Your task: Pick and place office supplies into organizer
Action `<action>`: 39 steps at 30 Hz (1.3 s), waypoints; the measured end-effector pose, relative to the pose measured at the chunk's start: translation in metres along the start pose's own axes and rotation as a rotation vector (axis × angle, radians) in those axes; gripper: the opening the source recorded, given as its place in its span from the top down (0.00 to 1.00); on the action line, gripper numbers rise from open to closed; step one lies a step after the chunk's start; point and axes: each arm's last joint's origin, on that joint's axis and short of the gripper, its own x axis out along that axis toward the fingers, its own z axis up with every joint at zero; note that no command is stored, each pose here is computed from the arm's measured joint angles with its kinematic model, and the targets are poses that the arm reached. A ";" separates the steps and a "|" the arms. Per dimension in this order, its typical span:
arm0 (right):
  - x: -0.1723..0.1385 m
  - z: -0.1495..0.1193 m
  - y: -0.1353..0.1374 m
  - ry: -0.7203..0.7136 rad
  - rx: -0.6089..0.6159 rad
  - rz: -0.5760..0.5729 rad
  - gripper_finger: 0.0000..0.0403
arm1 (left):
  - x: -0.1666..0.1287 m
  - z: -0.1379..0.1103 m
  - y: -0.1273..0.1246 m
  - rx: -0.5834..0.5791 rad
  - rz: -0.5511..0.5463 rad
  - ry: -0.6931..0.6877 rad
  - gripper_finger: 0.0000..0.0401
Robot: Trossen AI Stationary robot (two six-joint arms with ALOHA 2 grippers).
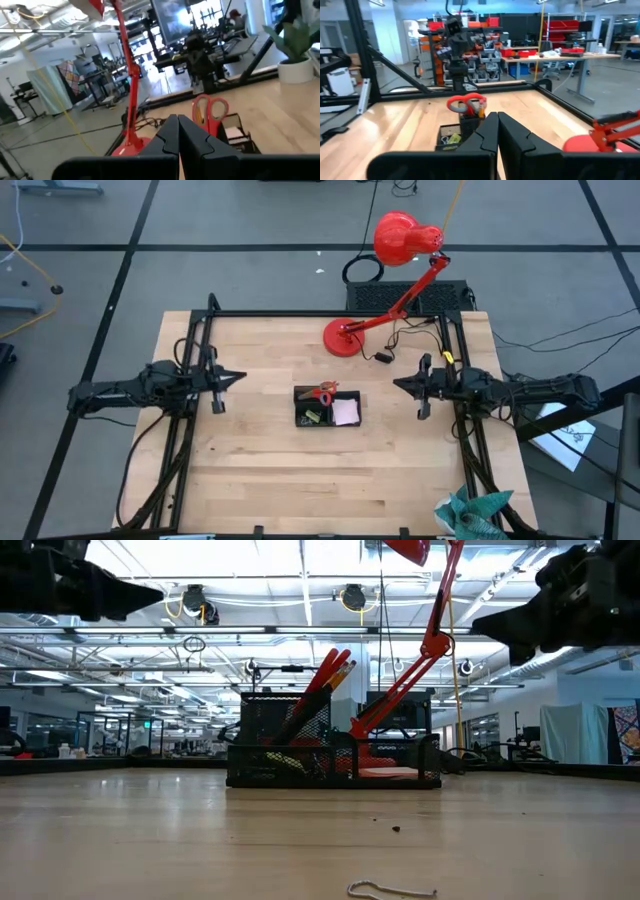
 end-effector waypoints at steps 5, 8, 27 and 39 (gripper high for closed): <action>-0.003 0.002 0.003 -0.019 -0.013 0.028 1.00 | -0.003 -0.001 -0.001 -0.032 0.019 -0.024 1.00; -0.005 0.003 0.003 -0.031 -0.020 0.026 1.00 | -0.004 -0.007 -0.004 -0.035 0.006 -0.016 1.00; -0.014 0.003 0.002 -0.035 -0.012 0.035 1.00 | -0.007 -0.022 -0.013 -0.065 -0.148 0.048 1.00; -0.014 0.007 0.003 -0.081 -0.016 0.079 1.00 | -0.004 -0.035 -0.021 -0.130 -0.232 0.030 1.00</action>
